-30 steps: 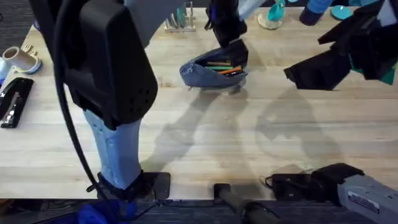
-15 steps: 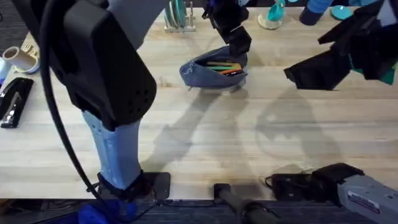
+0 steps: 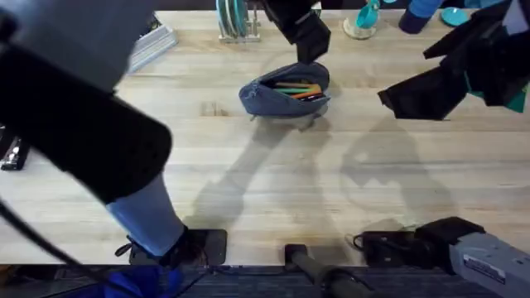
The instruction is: Unzip the bag, pick up the pens from the table one at a time and place them inside, then zip the bag closed.
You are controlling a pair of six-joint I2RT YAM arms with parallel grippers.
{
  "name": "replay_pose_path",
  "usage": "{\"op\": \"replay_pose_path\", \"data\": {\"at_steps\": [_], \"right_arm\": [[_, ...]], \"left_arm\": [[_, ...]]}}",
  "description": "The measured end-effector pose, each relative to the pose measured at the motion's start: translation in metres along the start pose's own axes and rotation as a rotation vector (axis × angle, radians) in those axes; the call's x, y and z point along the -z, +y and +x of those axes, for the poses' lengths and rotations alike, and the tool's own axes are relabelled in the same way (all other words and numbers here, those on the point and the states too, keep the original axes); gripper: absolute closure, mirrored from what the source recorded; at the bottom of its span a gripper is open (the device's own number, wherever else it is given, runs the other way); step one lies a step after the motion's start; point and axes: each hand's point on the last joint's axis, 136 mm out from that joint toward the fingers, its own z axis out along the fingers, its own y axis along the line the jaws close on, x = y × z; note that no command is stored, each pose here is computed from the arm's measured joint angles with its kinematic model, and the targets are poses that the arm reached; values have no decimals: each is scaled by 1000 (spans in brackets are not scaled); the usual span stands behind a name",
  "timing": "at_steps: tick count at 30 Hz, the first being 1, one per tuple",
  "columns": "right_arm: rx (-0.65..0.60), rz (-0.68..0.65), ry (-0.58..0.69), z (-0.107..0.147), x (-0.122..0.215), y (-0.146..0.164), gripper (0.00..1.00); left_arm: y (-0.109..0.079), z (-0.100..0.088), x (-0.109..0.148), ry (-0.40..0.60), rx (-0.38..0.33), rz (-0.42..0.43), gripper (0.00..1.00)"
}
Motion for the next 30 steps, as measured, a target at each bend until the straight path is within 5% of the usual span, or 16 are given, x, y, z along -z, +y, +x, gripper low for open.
{"op": "replay_pose_path", "data": {"at_steps": [8,22,30], "right_arm": [[0,0,0,0,0,0,5],[0,0,0,0,0,0,4],[0,0,0,0,0,0,5]], "left_arm": [[20,37,21,-52,103,-59,2],[11,113,38,-127,235,-82,4],[7,145,44,-188,294,-27,5]]}}
